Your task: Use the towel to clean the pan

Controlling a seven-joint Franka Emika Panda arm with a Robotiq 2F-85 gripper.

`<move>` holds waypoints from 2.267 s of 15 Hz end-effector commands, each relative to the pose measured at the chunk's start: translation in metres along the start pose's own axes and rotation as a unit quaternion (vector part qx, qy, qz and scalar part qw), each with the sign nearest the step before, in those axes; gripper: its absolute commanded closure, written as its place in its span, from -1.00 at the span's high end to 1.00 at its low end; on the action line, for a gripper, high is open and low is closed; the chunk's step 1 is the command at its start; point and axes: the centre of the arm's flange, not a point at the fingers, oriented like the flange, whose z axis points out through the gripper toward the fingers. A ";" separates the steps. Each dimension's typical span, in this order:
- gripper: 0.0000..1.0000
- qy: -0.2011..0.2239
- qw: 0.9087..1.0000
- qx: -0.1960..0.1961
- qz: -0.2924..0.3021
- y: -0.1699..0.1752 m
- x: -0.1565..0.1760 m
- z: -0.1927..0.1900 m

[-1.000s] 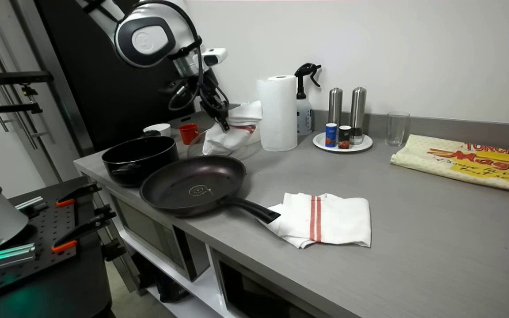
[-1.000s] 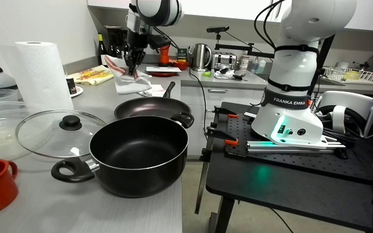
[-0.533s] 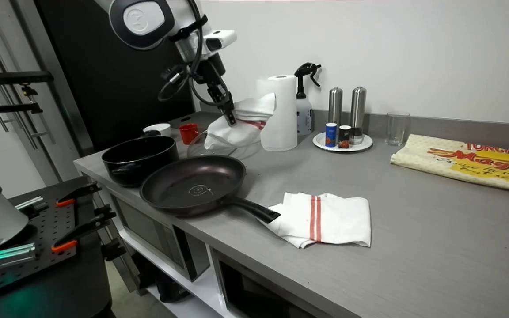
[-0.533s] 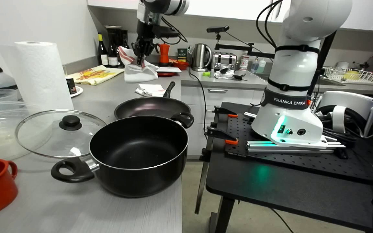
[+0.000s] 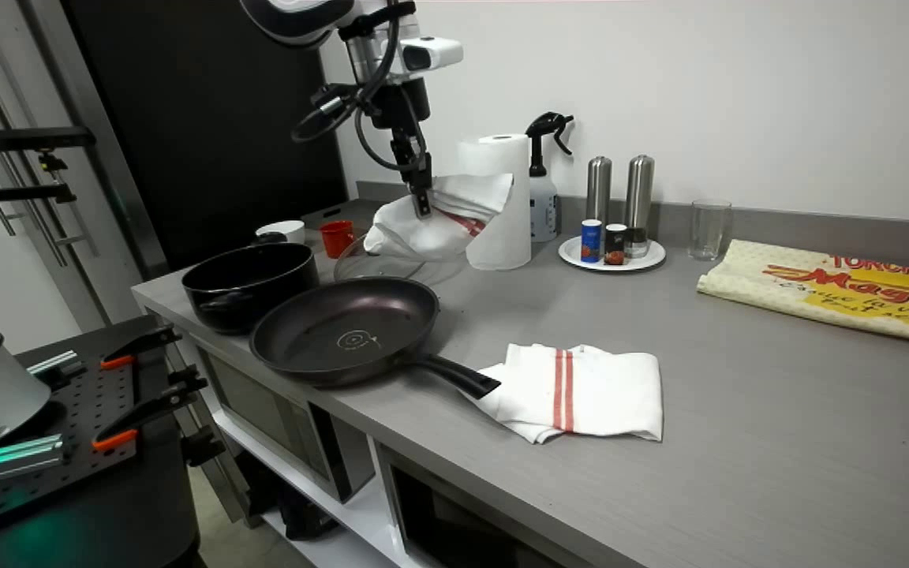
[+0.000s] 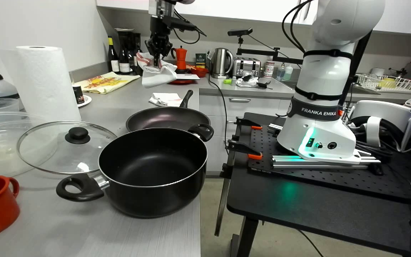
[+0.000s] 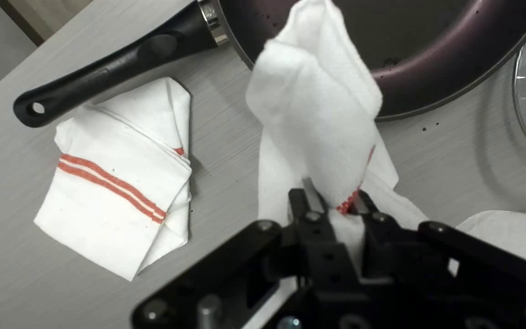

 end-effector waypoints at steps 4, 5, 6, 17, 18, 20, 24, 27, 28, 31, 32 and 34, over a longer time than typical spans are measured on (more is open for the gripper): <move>-0.94 -0.054 0.998 -0.004 0.019 0.013 0.065 0.032; -0.94 -0.062 0.998 -0.004 0.019 0.015 0.074 0.040; -0.94 -0.069 0.997 -0.005 0.019 0.016 0.081 0.047; -0.94 -0.141 0.990 -0.019 0.009 0.012 0.150 0.133; -0.94 -0.149 0.989 -0.021 0.008 0.010 0.153 0.144; -0.94 -0.166 0.986 -0.023 0.006 0.008 0.158 0.167; -0.94 -0.197 0.980 -0.027 0.006 0.008 0.164 0.209; -0.94 -0.211 0.977 -0.026 0.007 0.012 0.166 0.224; -0.94 -0.213 0.977 -0.027 0.007 0.012 0.164 0.225; -0.09 -0.216 0.976 -0.026 0.008 0.013 0.164 0.223; 0.05 -0.215 0.976 -0.026 0.008 0.013 0.165 0.221; 0.34 -0.213 0.977 -0.026 0.007 0.013 0.165 0.216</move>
